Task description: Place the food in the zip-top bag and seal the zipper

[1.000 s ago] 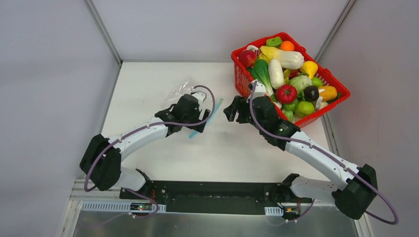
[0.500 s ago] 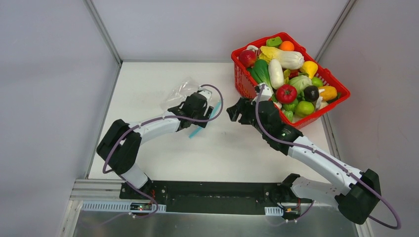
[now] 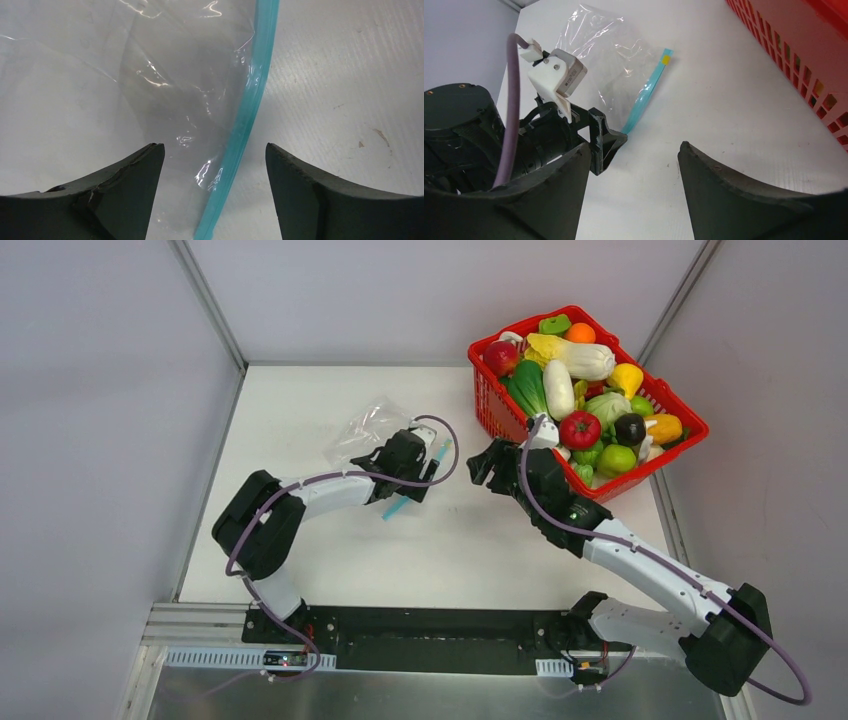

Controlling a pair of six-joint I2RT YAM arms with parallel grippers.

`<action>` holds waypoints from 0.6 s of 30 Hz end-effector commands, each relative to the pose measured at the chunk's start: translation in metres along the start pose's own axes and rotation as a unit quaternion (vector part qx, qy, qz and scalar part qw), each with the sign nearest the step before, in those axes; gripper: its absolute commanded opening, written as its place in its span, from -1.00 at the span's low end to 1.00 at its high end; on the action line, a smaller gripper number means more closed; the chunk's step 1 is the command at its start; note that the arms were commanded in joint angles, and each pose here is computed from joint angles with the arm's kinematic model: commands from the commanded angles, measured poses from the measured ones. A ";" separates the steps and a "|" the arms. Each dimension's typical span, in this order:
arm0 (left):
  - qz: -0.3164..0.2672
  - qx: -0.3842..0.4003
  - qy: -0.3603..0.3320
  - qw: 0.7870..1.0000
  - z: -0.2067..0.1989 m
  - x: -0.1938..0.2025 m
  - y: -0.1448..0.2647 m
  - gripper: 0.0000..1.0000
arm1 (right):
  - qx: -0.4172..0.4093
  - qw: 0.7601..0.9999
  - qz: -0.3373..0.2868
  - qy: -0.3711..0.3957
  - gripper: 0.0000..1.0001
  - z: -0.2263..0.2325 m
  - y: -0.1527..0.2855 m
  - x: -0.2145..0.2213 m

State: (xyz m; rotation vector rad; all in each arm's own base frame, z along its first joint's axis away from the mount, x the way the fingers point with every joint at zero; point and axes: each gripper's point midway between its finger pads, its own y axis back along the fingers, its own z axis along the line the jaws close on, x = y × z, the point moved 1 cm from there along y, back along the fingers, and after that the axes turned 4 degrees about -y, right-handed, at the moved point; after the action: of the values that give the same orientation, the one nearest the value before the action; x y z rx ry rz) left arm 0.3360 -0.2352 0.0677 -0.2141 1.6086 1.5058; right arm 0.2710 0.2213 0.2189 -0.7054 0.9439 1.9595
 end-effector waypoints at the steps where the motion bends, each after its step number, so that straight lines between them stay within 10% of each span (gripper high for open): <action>1: 0.000 0.007 0.013 1.000 -0.006 -0.003 -0.009 0.52 | 0.015 0.999 -0.041 -0.029 0.37 -0.004 0.004 -0.014; 14: 0.018 -0.016 0.021 0.999 0.000 0.015 -0.014 -0.24 | 0.027 0.998 -0.042 -0.040 0.37 -0.013 0.000 -0.009; 18: 0.019 -0.011 0.023 1.000 -0.001 0.015 -0.011 -0.15 | 0.027 0.998 -0.035 -0.043 0.37 -0.014 -0.002 -0.004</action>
State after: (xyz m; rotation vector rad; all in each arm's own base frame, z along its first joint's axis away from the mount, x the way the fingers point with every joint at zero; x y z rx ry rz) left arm 0.3336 -0.2338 0.0470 -0.2119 1.6426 1.5550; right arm 0.2722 0.2075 0.2060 -0.6279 0.9593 1.8939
